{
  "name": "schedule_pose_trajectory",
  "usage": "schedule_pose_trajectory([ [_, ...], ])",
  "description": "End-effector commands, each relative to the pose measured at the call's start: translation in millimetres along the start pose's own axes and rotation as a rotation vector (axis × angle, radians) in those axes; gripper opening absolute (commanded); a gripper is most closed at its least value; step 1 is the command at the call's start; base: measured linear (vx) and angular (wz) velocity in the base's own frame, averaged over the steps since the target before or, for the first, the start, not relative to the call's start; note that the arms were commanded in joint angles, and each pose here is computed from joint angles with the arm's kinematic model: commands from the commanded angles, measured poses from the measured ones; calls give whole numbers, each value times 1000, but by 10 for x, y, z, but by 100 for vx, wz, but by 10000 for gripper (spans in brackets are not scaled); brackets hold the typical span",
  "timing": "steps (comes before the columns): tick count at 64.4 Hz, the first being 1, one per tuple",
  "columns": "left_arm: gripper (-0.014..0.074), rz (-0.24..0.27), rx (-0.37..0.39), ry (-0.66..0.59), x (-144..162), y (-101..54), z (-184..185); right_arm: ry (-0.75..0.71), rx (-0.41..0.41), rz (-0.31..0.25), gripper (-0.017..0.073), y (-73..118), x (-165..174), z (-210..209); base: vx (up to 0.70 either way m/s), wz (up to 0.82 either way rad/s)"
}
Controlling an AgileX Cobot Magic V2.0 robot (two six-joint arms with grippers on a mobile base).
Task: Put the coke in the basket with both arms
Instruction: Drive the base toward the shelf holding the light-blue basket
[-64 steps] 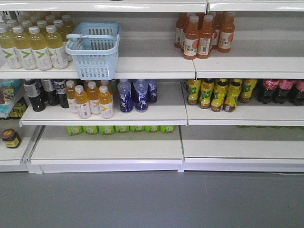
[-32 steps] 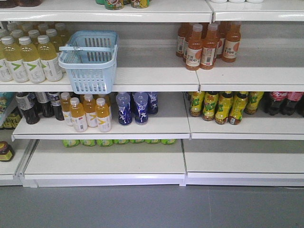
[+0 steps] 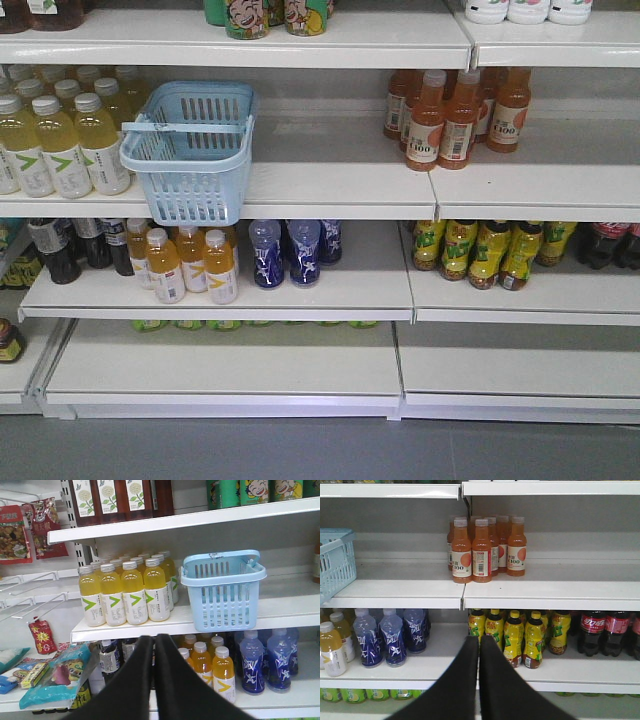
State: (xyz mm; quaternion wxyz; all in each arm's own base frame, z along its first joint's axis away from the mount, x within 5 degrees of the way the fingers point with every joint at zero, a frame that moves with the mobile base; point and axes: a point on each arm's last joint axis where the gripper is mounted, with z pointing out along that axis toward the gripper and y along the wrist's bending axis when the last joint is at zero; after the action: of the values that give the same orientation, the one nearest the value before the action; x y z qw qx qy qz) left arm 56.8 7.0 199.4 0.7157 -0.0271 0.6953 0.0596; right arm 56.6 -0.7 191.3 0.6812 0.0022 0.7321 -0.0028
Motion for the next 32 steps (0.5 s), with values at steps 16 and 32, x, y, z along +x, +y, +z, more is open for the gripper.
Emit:
schedule_pose_trajectory([
  [16,-6,-5,-2,-95,-85,2,-19,-85,-3,-1,-9,3,-45,-10,14,-2],
  [32,-6,-5,-2,-95,-85,2,-19,-85,-3,-1,-9,3,-45,-10,14,-3],
])
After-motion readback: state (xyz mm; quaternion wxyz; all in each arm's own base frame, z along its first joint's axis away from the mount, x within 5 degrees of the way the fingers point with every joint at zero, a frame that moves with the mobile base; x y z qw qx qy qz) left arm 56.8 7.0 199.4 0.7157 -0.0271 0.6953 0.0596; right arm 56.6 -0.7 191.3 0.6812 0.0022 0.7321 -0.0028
